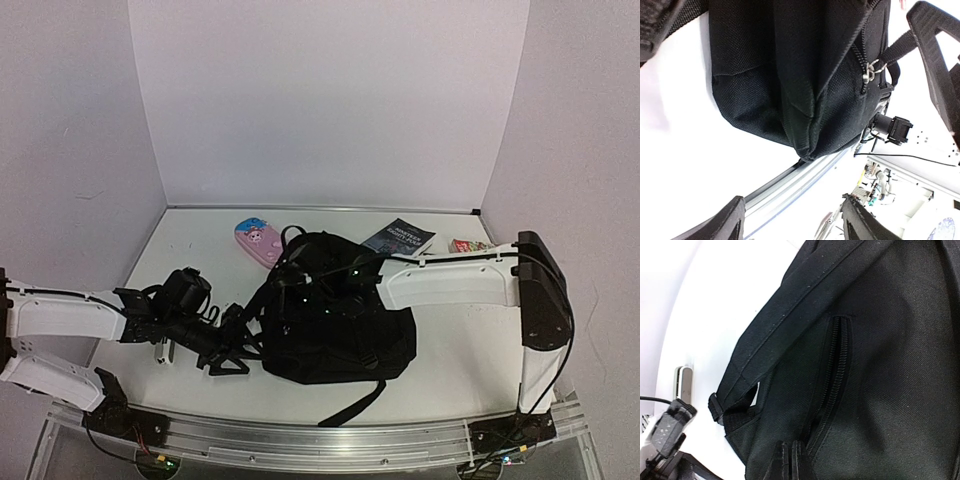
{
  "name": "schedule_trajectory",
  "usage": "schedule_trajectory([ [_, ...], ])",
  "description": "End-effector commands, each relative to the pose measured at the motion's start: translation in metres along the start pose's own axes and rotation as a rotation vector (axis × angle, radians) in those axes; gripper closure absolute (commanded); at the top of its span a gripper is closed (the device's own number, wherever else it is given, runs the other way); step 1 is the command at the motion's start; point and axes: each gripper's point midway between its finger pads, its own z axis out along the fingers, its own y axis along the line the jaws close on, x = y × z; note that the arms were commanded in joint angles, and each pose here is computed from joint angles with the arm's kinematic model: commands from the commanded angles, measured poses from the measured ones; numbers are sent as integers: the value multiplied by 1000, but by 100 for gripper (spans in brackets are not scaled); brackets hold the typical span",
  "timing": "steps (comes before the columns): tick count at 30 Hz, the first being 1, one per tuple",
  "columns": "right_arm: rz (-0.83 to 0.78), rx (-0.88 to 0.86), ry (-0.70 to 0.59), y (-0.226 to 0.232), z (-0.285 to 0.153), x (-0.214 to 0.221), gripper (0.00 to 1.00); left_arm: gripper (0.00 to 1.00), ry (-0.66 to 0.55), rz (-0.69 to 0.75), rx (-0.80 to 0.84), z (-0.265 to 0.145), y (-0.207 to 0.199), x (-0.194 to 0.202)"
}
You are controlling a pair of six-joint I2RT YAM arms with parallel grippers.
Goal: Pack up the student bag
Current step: Zip the student bag at the center of the board.
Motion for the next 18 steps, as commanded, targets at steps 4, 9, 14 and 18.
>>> schedule_trajectory([
  [4, 34, -37, -82, 18, -15, -19, 100, 32, 6, 44, 94, 9, -26, -10],
  [9, 42, -35, -84, 17, -17, -17, 100, 32, 3, 66, 114, 15, -33, -18],
  [14, 40, -40, -86, 20, -19, -17, 100, 32, -3, 72, 132, 23, -37, -26],
  [18, 41, -40, -84, 20, -19, -16, 100, 35, -20, 81, 134, 27, -41, -34],
])
